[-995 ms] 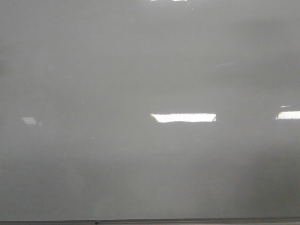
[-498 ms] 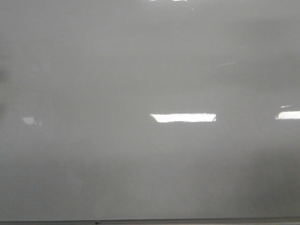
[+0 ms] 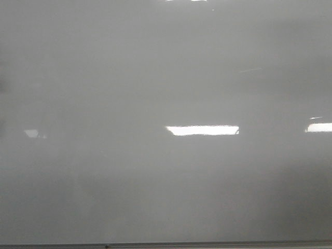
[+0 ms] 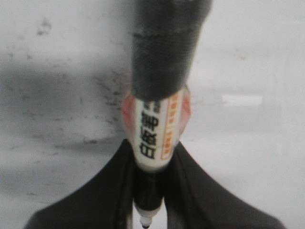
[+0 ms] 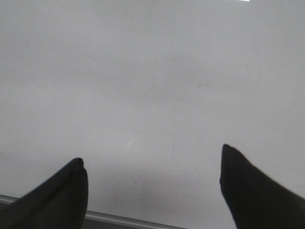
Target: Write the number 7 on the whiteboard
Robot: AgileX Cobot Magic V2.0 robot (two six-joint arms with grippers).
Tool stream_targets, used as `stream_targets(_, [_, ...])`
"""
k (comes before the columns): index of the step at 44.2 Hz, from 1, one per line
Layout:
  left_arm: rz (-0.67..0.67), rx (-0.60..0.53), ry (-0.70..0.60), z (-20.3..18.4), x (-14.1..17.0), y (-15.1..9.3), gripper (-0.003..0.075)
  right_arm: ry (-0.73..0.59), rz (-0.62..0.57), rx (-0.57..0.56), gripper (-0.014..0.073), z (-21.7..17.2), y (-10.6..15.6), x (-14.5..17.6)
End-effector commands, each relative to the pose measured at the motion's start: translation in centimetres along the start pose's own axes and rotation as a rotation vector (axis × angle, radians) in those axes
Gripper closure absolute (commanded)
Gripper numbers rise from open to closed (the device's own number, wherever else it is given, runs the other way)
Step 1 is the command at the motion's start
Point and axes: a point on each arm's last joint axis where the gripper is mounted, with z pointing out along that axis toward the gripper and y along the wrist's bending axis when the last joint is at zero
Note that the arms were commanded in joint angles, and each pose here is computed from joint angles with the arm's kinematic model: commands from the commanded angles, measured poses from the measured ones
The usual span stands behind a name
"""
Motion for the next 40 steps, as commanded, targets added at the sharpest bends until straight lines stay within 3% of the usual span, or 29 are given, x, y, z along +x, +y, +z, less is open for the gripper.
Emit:
stream_targets(1, [0.002, 0.001, -0.075, -3.4, -2.2, 0.0, 0.0741, -0.123, -0.007, -0.002, 0.0004, -1.2, 0.0, -1.7])
stream_targets(8, [0.108, 0.013, 0.014, -7.2, -3.0, -0.5, 0.0741, -0.066, 0.005, -0.013, 0.0004, -2.0, 0.1, -2.2])
stream_targets(16, [0.358, 0.107, 0.139, -10.1, -3.5, -3.1, 0.0741, -0.006, 0.003, -0.016, 0.0004, -3.2, 0.2, -3.0])
stream_targets(30, [0.823, 0.514, 0.133, -12.9, -1.8, -11.6, 0.0741, 0.046, -0.01, -0.029, 0.0004, -3.4, 0.3, -2.7])
stream_targets(40, [1.046, 0.664, 0.075, -15.2, 0.6, -16.8, 0.0741, 0.139, -0.125, -0.216, 0.0004, -2.6, 1.9, -2.4])
